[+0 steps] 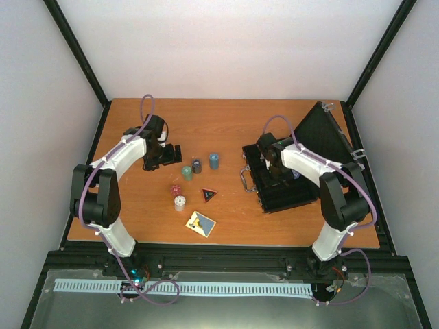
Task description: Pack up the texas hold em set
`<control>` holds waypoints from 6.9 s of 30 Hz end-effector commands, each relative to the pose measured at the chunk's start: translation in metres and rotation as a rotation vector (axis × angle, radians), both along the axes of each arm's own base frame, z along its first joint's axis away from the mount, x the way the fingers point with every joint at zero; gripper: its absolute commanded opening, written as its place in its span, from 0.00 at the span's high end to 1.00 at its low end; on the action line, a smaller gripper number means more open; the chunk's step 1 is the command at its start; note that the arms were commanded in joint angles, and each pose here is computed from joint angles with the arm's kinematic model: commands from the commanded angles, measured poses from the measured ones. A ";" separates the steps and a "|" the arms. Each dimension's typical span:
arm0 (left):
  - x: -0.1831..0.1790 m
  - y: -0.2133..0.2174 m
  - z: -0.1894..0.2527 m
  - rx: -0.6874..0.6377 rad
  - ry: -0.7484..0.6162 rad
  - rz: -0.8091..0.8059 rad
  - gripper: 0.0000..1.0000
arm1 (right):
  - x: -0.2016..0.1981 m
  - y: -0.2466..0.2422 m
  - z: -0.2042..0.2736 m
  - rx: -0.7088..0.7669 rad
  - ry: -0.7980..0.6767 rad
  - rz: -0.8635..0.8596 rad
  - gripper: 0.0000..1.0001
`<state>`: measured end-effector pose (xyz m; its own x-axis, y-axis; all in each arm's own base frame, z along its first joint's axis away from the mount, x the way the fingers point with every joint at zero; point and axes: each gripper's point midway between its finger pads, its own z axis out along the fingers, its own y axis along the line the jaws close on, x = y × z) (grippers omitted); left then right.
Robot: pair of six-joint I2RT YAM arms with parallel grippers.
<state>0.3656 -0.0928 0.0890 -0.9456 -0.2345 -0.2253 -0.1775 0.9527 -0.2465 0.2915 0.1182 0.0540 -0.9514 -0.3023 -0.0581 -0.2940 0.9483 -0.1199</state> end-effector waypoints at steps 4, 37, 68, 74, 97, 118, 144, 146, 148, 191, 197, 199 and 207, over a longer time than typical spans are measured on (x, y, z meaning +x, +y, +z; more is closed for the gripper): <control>0.005 0.000 0.001 -0.015 -0.014 0.016 0.00 | 0.030 -0.022 -0.010 -0.038 -0.060 -0.072 0.97; 0.017 0.000 -0.009 0.003 0.019 0.019 0.00 | 0.038 -0.029 -0.012 -0.014 -0.034 -0.036 0.54; 0.014 0.004 0.018 0.003 -0.047 0.035 0.00 | 0.036 0.187 0.025 0.278 -0.032 0.300 0.21; 0.011 0.003 0.021 -0.005 -0.048 0.032 0.00 | 0.015 0.221 0.011 0.273 -0.010 0.340 0.07; 0.009 -0.003 0.017 -0.036 -0.040 0.021 0.00 | -0.025 0.242 -0.047 0.182 0.089 0.347 0.00; 0.008 -0.002 0.010 -0.029 -0.027 0.020 0.00 | -0.021 0.243 -0.044 0.161 0.085 0.363 0.42; 0.010 -0.006 0.013 -0.051 -0.033 0.020 0.00 | 0.047 0.092 0.064 0.067 -0.160 0.100 0.41; 0.011 -0.007 0.014 -0.058 -0.034 0.018 0.00 | 0.053 0.069 0.063 0.051 -0.167 0.065 0.41; 0.012 -0.007 0.014 -0.059 -0.034 0.019 0.00 | 0.059 0.048 0.062 0.021 -0.176 0.042 0.41; 0.015 -0.009 -0.004 -0.056 0.015 0.018 0.00 | 0.063 -0.072 0.005 -0.009 -0.030 -0.125 0.34; 0.015 -0.009 -0.004 -0.056 0.014 0.017 0.00 | 0.061 -0.073 0.000 -0.013 -0.016 -0.131 0.32; 0.015 -0.009 -0.003 -0.058 0.013 0.017 0.00 | 0.062 -0.074 -0.002 -0.022 -0.016 -0.135 0.31; 0.015 -0.009 -0.002 -0.057 0.010 0.015 0.00 | 0.067 -0.073 0.000 -0.017 -0.030 -0.138 0.28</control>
<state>0.3680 -0.1015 0.0761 -0.9551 -0.2427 -0.1699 -0.1900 0.9418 -0.2772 0.3540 0.0463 0.0542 -0.9824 -0.1732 -0.0703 -0.1625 0.9771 -0.1371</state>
